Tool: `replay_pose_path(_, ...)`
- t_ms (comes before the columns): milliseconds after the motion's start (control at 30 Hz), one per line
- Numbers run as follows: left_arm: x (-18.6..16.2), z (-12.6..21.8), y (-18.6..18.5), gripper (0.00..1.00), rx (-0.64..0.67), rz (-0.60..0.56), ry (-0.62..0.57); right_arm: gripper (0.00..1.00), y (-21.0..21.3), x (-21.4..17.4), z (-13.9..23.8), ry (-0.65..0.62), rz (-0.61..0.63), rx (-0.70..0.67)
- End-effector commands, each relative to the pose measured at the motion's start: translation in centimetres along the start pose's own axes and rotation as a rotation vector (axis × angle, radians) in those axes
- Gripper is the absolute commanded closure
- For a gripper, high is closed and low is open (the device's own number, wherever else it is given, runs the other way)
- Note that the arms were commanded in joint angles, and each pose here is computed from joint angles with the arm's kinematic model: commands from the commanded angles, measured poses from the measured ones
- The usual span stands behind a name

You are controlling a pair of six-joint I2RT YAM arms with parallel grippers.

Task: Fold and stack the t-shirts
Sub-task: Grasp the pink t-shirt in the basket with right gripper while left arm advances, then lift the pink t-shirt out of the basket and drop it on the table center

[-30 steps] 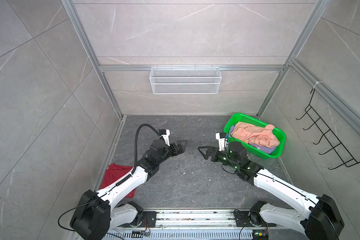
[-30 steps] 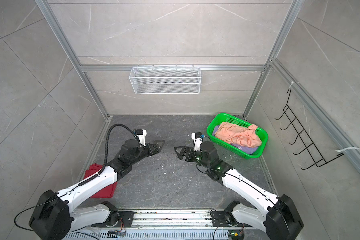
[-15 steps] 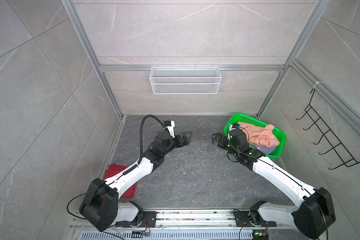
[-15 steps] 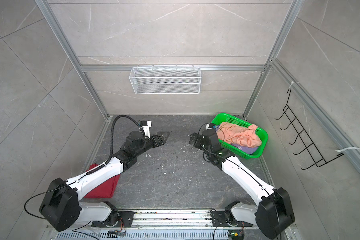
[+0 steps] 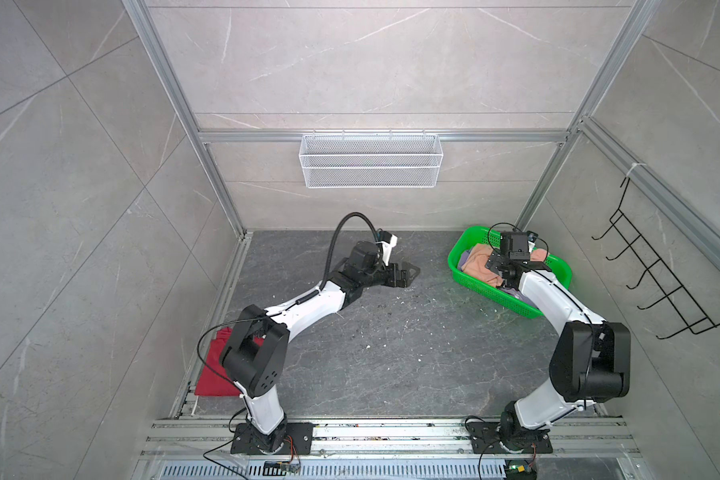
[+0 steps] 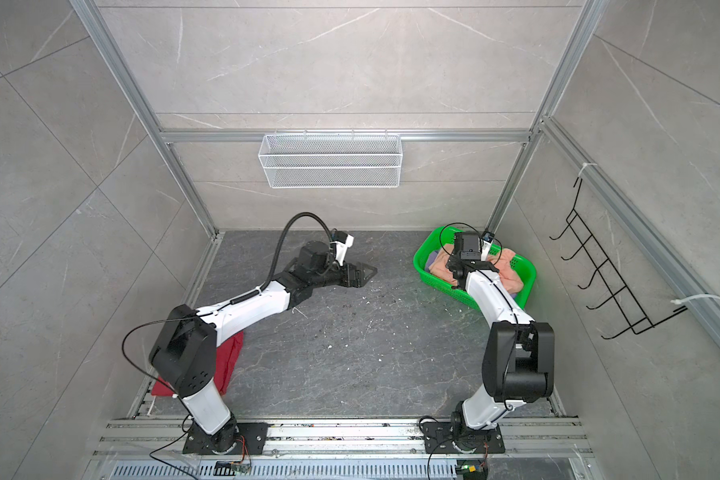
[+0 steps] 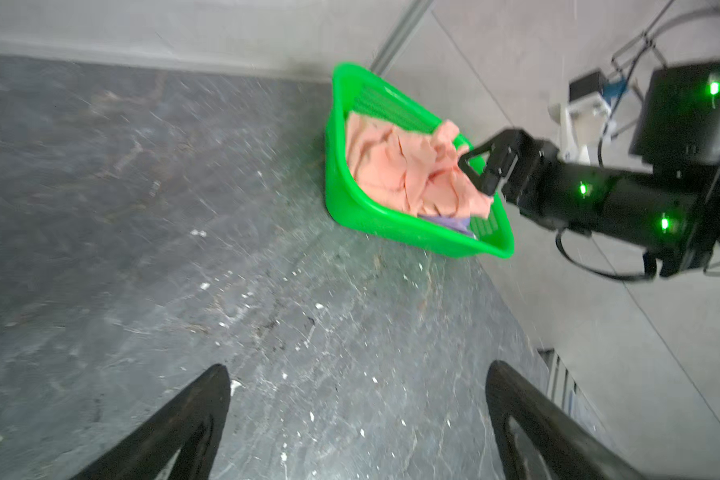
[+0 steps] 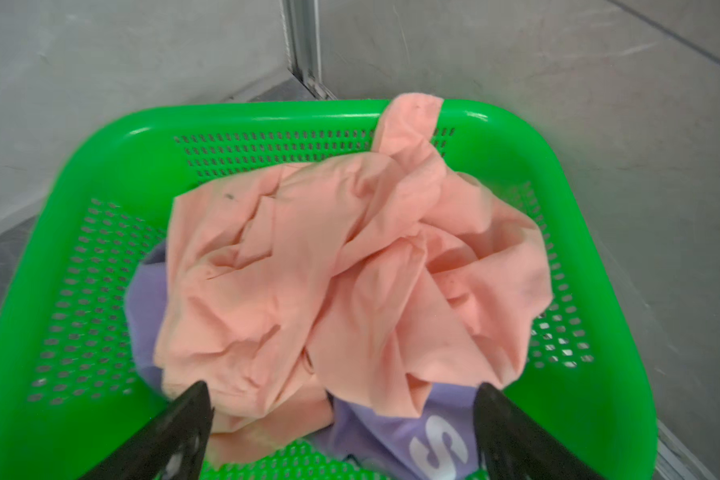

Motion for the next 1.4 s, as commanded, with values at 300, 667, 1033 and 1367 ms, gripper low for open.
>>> replay_pose_path(300, -1.8, -2.0, -4.6, 0.02, -0.067, -0.161, 0.095, 0.23, -0.7, -2.1, -5.1, 0.193, -0.03, 0.109)
replay_pose_path(667, -1.7, -1.1, -4.6, 0.02, -0.047, -0.166, 0.064, 0.96, -1.4, 2.3, 0.1, 0.056, -0.099, 0.171)
replay_pose_path(1033, 1.1, 1.4, -5.1, 0.02, -0.029, -0.194, -0.094, 0.99, 3.9, 12.7, 23.1, -0.411, -0.001, 0.789)
replay_pose_path(1367, 4.2, 13.4, -2.6, 0.01, 0.189, -0.221, -0.404, 0.97, 10.4, 11.3, 36.2, -0.424, 0.091, 1.354)
Point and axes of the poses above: each gripper's point midway between its finger pads, its own z axis back along the fingers, its own y axis along the line the jaws close on, x = y × z, the point moved 5 cm from there along z, back along the fingers, and after that the axes turned 1 degree about z, right-handed, at the moved point
